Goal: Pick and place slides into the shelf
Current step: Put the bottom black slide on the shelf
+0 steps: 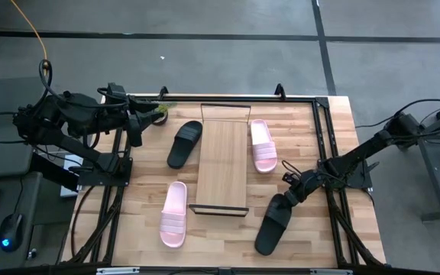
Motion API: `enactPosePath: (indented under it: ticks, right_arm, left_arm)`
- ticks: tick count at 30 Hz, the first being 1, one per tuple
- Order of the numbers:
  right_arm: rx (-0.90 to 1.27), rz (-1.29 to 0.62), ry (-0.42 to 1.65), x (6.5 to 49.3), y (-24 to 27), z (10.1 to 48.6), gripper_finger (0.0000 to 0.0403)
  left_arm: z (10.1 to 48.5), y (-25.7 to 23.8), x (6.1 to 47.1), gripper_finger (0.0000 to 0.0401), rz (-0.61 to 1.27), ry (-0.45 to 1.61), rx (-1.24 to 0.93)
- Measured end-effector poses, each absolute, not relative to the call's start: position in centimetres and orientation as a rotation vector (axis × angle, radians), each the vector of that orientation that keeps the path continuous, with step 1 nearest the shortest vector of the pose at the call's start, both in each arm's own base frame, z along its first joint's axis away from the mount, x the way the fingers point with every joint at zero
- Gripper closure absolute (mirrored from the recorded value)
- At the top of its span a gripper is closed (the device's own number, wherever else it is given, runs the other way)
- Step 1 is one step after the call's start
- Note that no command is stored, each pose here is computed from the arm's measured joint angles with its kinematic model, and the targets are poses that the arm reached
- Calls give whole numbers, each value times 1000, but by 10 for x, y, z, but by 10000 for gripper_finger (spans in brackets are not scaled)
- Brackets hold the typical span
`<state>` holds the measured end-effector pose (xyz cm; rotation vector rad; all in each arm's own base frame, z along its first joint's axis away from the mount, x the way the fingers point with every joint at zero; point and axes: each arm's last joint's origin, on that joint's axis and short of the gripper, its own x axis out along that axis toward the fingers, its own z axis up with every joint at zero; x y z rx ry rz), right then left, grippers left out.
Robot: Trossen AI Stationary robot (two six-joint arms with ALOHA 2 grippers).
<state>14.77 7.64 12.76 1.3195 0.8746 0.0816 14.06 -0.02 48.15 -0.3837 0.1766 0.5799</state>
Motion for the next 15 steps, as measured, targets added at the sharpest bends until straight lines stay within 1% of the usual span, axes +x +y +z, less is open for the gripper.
enactPosePath:
  ticks: [15]
  right_arm:
    - [1312, 75, 907, 147, 78, 124, 174]
  left_arm:
    - [481, 0, 141, 229, 579, 181, -372]
